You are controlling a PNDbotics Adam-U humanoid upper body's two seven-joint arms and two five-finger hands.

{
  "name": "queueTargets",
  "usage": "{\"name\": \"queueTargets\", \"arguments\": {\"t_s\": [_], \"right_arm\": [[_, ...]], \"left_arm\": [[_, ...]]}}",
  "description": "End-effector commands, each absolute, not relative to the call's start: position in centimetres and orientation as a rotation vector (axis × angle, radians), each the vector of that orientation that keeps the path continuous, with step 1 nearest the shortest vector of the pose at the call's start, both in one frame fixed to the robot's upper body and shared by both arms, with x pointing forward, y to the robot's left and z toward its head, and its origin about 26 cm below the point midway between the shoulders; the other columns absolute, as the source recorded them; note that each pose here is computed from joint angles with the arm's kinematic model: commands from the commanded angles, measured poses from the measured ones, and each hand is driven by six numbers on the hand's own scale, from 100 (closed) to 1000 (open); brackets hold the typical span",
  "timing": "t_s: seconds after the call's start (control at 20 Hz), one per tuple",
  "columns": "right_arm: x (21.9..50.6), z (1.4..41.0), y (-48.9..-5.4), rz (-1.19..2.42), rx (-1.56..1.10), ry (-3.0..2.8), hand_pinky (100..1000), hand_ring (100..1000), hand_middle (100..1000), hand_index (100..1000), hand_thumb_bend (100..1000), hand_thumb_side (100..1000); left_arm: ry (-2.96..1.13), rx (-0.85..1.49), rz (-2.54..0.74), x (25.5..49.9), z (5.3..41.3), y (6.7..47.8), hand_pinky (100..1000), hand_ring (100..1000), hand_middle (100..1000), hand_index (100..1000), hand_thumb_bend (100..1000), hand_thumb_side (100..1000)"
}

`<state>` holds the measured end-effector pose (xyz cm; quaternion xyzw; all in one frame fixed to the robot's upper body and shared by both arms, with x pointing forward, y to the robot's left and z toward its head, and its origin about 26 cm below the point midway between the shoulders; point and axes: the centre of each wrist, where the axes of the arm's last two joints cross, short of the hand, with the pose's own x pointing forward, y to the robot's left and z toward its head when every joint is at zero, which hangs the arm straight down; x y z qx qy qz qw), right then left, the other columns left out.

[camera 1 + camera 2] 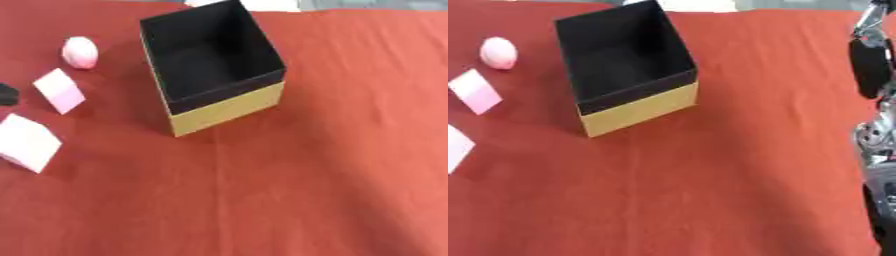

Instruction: Pick up objects on the table and place them in the box.

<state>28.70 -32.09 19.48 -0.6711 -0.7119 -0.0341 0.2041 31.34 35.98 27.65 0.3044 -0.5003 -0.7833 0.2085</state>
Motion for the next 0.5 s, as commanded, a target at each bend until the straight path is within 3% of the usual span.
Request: {"name": "queueTargets", "arguments": {"t_s": [0.05,0.25,0.5], "right_arm": [[28.51,20.50,-32.25,-0.096,-1.896,-2.017,812,753,779,883,100,696],[28.51,20.48,-32.24,-0.099,-1.895,-2.018,811,752,779,882,100,696],[28.53,20.47,-32.17,-0.103,-1.891,-2.022,811,752,778,882,100,696]], "left_arm": [[-1.285,0.850,-2.310,31.21,28.84,36.06,815,884,937,1000,463,774],[-1.249,0.852,-2.333,31.34,28.66,36.01,828,890,941,1000,500,820],[-1.255,0.862,-2.332,31.44,28.48,35.92,827,888,942,1000,483,831]]}}
